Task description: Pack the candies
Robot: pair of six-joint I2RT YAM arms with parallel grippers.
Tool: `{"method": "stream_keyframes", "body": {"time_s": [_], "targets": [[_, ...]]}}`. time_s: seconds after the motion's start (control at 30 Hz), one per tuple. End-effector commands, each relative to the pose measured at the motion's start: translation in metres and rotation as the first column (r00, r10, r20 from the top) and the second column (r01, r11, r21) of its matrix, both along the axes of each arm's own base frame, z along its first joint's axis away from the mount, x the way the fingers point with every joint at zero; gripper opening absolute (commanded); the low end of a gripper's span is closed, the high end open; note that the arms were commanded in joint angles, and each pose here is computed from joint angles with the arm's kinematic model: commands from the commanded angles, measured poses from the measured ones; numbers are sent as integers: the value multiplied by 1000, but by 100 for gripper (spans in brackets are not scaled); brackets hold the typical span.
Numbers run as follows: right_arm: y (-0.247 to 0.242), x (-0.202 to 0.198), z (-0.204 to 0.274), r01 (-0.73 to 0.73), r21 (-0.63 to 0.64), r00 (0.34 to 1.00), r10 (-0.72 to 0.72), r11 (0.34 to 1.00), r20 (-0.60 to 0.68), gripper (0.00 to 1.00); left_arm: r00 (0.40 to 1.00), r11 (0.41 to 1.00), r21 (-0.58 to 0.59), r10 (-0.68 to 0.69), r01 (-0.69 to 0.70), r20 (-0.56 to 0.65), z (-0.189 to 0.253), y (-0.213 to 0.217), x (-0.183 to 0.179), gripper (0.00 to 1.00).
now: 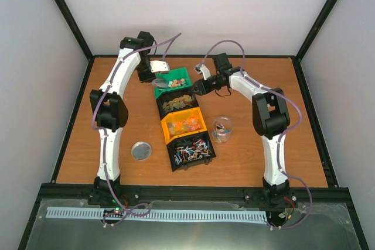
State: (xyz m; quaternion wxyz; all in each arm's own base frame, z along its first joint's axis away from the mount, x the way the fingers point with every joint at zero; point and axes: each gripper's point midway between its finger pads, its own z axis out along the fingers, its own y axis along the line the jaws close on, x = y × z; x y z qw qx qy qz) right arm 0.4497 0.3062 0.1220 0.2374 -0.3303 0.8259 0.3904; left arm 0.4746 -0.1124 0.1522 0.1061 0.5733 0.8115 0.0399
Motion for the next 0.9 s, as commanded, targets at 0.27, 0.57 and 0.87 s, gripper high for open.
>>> {"method": "stream_keyframes", "body": {"time_s": [0.27,0.57,0.87], "targets": [[3,-26,-24,-33,13,985,35,999,-169,27,999,998,-46,35,-33,32,27,-1,-10,1],[-7,-57,-16,-87,0,977,86,996,-197,10,1000,999,-26,18,-18,-3,31,5,-26,1],[-11,-58,-22,-51,-29,974,43,998,-222,8,980,993,-48,99,-109,-171,35,4,-73,1]]}}
